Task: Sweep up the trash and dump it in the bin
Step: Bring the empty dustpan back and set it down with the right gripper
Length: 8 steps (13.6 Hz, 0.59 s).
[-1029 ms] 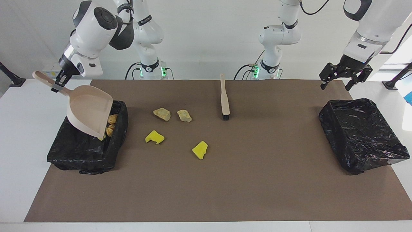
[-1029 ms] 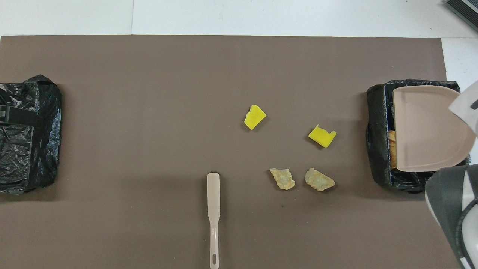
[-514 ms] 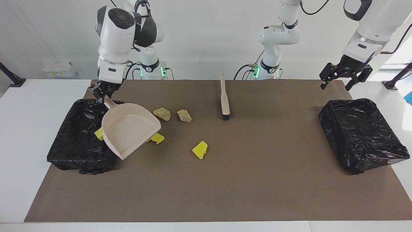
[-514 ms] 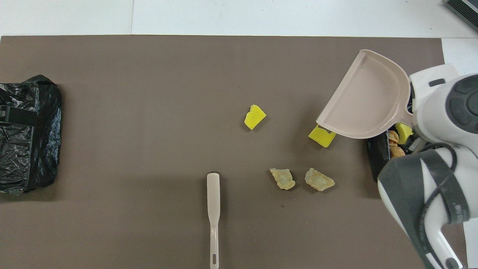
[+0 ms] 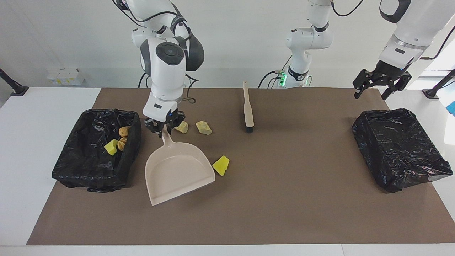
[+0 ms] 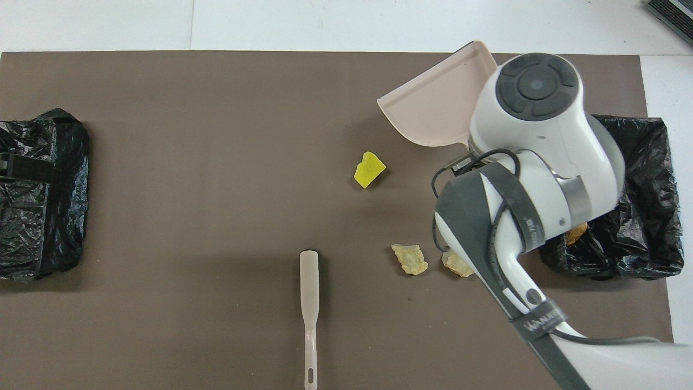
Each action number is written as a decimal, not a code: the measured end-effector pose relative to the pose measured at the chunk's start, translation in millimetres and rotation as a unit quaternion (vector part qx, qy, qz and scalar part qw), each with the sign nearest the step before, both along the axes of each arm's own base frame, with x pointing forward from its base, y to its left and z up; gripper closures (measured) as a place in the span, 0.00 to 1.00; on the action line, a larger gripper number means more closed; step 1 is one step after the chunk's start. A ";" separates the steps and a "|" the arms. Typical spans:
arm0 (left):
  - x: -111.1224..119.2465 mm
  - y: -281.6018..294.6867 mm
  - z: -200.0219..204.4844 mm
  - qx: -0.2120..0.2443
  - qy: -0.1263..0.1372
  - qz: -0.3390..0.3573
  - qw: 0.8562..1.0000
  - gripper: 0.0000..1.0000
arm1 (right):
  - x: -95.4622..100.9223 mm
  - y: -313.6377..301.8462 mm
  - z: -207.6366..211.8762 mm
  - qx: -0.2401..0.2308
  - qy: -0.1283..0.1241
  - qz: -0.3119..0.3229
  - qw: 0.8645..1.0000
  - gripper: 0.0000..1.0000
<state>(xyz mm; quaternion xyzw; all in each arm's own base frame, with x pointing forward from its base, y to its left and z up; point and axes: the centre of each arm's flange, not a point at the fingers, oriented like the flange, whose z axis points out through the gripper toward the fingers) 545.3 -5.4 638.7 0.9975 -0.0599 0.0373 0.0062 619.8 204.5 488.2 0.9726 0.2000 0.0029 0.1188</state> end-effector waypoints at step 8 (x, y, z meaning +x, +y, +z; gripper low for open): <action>0.0 0.0 0.0 0.000 0.000 0.000 1.000 0.00 | 18.1 158.9 -63.4 0.078 -0.015 -0.133 0.988 0.69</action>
